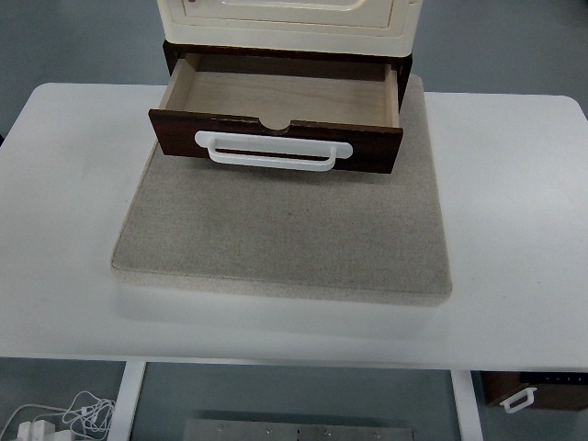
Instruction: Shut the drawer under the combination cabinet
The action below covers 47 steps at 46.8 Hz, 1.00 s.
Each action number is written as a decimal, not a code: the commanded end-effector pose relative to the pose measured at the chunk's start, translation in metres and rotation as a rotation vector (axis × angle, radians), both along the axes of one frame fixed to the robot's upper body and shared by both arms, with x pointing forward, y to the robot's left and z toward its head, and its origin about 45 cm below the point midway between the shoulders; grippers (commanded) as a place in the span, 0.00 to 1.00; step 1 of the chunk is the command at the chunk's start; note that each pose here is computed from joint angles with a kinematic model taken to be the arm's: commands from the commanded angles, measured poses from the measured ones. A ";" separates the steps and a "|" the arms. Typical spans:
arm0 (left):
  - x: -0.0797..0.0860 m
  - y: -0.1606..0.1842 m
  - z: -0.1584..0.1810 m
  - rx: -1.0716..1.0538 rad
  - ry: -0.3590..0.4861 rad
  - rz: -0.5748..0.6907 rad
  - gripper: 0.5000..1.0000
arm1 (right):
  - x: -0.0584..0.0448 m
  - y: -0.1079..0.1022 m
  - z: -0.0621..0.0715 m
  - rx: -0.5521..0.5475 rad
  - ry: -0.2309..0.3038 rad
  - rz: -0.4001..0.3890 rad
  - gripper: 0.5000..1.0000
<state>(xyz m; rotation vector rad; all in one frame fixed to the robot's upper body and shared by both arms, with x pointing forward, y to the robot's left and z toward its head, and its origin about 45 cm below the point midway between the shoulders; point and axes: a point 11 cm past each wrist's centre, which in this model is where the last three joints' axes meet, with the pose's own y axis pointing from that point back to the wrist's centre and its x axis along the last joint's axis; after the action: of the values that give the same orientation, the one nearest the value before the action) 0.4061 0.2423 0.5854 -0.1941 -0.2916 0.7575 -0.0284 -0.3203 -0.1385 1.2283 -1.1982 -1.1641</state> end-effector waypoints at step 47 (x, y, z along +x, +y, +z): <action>-0.066 -0.131 -0.162 0.676 0.105 -0.411 0.99 | 0.000 0.000 0.000 0.000 0.001 0.001 0.90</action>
<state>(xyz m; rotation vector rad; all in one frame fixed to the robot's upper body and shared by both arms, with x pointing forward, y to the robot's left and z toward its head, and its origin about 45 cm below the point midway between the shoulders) 0.3419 0.1105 0.4344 0.3684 -0.3903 0.2579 -0.0285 -0.3202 -0.1385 1.2284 -1.1972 -1.1637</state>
